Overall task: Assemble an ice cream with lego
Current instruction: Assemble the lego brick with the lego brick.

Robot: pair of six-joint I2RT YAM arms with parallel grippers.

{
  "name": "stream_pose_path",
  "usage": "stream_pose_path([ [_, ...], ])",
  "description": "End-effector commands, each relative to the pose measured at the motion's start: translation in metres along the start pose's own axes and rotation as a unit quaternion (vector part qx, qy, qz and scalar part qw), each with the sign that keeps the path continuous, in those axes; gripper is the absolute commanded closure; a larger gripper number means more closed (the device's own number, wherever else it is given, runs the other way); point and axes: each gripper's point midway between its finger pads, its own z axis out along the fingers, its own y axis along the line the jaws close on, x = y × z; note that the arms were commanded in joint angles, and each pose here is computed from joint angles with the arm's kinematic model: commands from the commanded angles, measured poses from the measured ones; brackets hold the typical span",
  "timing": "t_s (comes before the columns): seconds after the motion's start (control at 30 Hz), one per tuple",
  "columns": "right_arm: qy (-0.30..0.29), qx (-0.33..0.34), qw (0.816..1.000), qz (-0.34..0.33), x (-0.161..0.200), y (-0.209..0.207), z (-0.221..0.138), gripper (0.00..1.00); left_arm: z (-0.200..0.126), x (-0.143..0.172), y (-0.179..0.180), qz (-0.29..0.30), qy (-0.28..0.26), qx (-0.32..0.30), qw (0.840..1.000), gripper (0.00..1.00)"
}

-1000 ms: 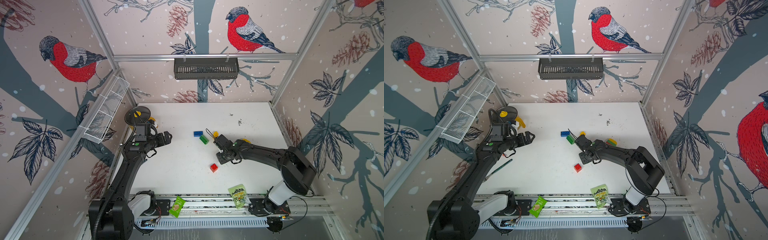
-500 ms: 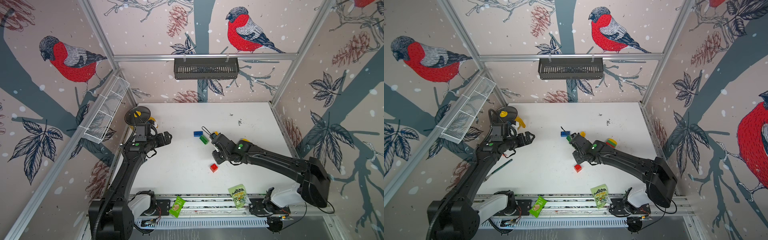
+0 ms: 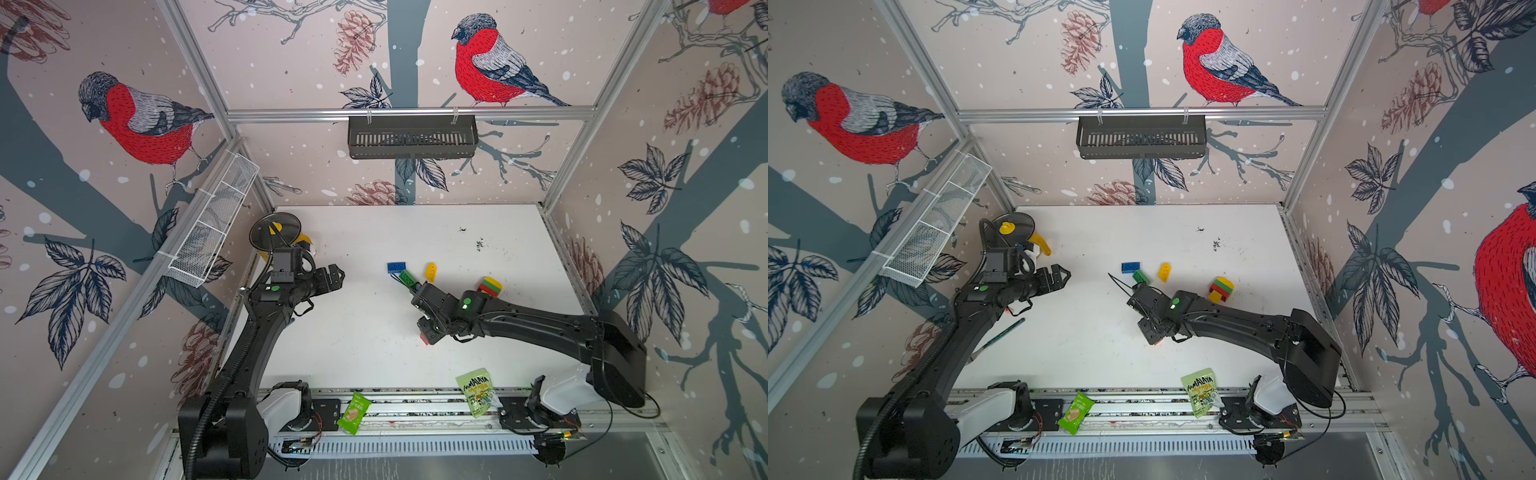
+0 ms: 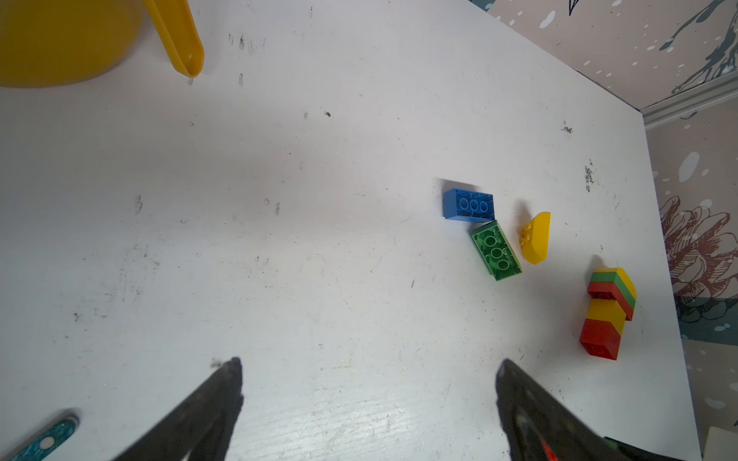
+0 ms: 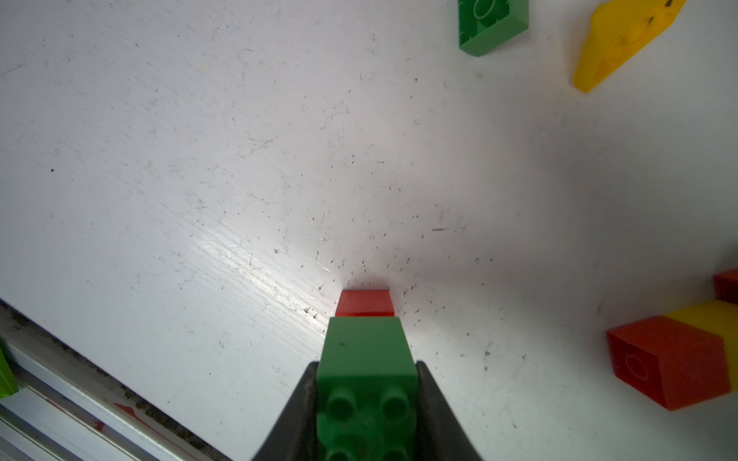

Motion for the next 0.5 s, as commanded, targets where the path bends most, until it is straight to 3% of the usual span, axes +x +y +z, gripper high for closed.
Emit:
stream_pose_path([
  [0.0, 0.002, 0.003, 1.000, 0.012, 0.003, -0.001, 0.005, 0.79, -0.001, -0.003, 0.000, 0.009, -0.007, 0.000, 1.000, 0.02],
  [0.47, 0.029, 0.002, 1.000, 0.000, 0.023, 0.001, 0.021, 0.80, -0.002, -0.004, 0.000, 0.012, -0.007, -0.003, 1.000, 0.02],
])
